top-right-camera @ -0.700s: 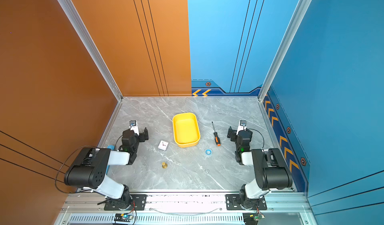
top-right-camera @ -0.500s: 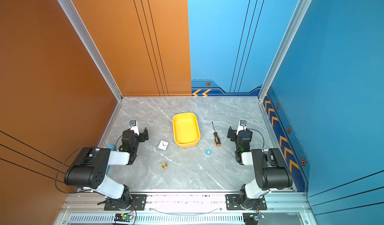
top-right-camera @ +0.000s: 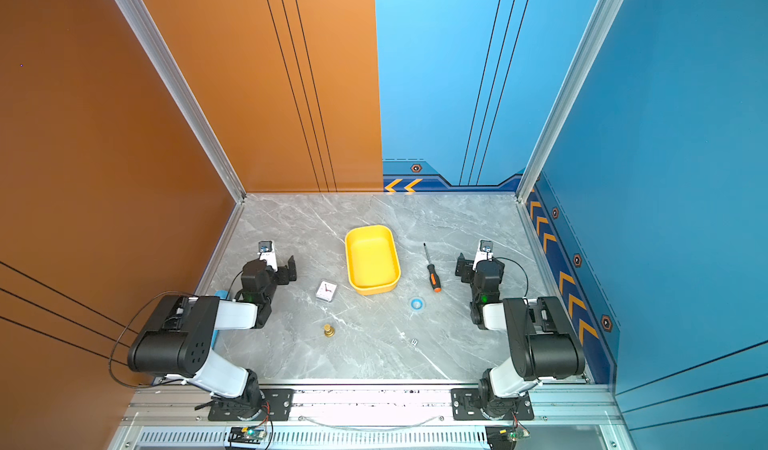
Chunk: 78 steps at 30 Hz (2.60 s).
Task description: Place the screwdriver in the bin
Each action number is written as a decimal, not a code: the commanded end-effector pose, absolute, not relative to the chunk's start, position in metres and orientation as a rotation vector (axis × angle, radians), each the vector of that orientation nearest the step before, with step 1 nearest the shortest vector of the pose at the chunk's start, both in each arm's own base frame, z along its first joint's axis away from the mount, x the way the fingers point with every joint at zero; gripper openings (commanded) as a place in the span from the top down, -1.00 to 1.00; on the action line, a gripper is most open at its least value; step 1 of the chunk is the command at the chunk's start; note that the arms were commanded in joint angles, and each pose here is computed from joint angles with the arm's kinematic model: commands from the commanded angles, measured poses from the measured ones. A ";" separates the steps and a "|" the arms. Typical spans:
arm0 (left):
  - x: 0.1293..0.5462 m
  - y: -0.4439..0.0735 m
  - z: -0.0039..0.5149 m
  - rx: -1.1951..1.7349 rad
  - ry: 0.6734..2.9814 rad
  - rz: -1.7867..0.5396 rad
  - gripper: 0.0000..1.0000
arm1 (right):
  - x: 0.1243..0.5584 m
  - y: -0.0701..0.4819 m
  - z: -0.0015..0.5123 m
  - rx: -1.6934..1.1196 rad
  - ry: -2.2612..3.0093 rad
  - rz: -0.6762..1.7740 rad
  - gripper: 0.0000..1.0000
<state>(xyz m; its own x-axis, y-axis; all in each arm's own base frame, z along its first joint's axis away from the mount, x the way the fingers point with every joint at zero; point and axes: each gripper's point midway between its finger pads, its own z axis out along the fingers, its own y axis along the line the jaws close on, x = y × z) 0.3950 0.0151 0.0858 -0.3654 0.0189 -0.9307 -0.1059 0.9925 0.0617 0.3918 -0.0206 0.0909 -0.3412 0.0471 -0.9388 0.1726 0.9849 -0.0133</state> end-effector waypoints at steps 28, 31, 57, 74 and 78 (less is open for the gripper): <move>0.361 -0.099 0.151 0.020 2.097 -0.593 -0.96 | 0.329 0.109 0.063 -0.115 2.646 0.199 -0.88; 0.356 -0.098 0.144 0.050 2.176 -0.559 -0.96 | 0.332 0.108 0.056 -0.101 2.676 0.179 -0.77; 0.356 -0.100 0.132 0.021 2.255 -0.598 -0.96 | 0.351 0.109 0.027 -0.152 2.805 0.037 0.18; 0.361 -0.098 0.132 0.003 2.232 -0.612 -0.96 | 0.345 0.120 0.035 0.134 2.852 0.282 1.00; 0.362 -0.098 0.133 -0.001 2.226 -0.616 -0.96 | 0.348 0.125 0.055 0.262 2.802 0.352 1.00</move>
